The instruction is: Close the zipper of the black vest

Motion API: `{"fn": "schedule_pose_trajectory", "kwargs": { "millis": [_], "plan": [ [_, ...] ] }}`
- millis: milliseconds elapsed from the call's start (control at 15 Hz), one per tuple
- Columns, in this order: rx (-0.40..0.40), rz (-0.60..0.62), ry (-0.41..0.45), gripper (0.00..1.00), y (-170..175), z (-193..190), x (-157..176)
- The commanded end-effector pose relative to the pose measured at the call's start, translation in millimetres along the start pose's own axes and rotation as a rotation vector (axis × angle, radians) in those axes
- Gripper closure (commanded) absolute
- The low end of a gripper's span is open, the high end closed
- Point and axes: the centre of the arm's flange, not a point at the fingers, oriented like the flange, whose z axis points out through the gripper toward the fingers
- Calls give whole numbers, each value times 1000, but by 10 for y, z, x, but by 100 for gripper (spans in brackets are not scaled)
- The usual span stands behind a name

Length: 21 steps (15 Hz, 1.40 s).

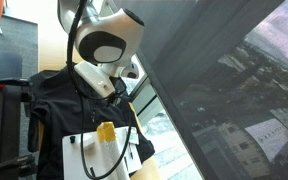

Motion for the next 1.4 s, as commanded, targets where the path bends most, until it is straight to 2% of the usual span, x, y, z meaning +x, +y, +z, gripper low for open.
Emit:
{"fn": "schedule_pose_trajectory", "kwargs": {
  "millis": [0,267,400,733,867,1333],
  "plan": [
    [1,4,2,0,-18,-1,9],
    [3,5,0,0,-24,9,6],
    [-7,37,15,0,185,12,-79],
    [-26,161,124,0,257,192,-251],
    [-16,171,144,0,161,311,-274],
    [27,180,108,0,-258,739,-264]
  ]
}}
